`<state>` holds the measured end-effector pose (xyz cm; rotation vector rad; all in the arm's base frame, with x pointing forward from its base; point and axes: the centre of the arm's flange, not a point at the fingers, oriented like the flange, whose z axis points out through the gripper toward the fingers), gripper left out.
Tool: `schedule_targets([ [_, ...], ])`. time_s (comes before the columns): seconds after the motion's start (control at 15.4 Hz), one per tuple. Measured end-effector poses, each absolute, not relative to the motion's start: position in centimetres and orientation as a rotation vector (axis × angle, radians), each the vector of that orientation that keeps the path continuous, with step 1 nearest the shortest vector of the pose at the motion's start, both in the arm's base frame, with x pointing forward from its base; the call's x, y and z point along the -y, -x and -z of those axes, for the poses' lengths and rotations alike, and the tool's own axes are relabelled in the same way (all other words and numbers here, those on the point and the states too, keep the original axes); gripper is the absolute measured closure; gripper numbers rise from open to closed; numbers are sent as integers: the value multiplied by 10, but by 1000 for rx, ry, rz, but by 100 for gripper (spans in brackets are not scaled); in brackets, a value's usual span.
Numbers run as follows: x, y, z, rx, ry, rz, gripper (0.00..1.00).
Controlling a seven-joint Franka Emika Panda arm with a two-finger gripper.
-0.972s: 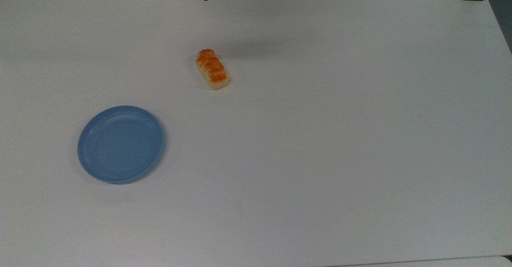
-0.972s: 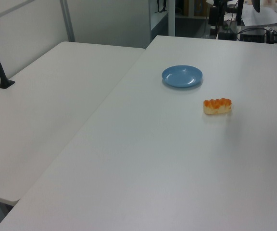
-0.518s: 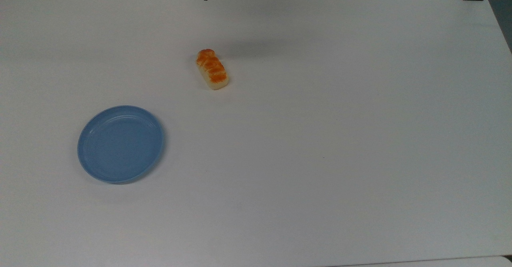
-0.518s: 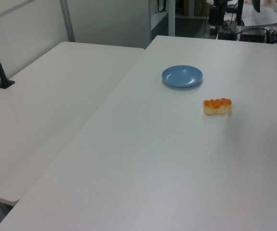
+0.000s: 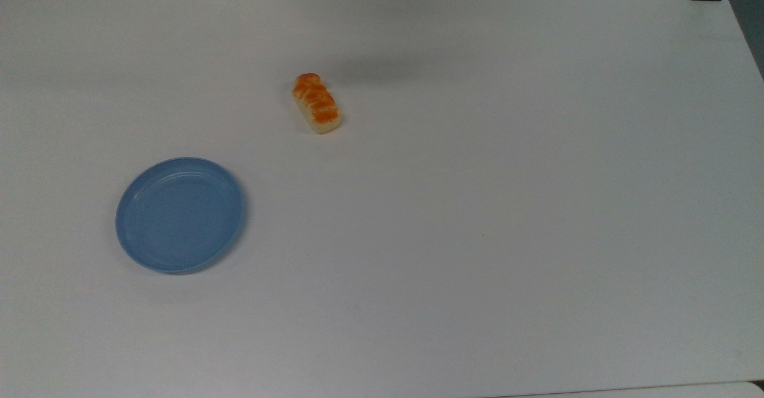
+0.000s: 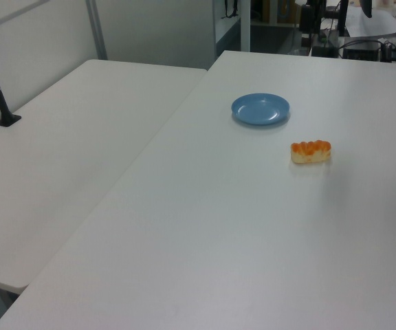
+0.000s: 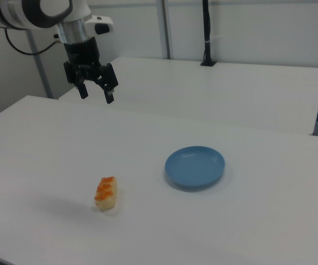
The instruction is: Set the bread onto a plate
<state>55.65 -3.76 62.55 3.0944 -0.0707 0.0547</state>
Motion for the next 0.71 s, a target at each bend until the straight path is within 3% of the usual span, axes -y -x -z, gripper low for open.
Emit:
schedule_targets([
  [0.45,36,-553,-619,68,-3097,9,1],
  [0.71,26,-548,-583,-35,-3098,132,2],
])
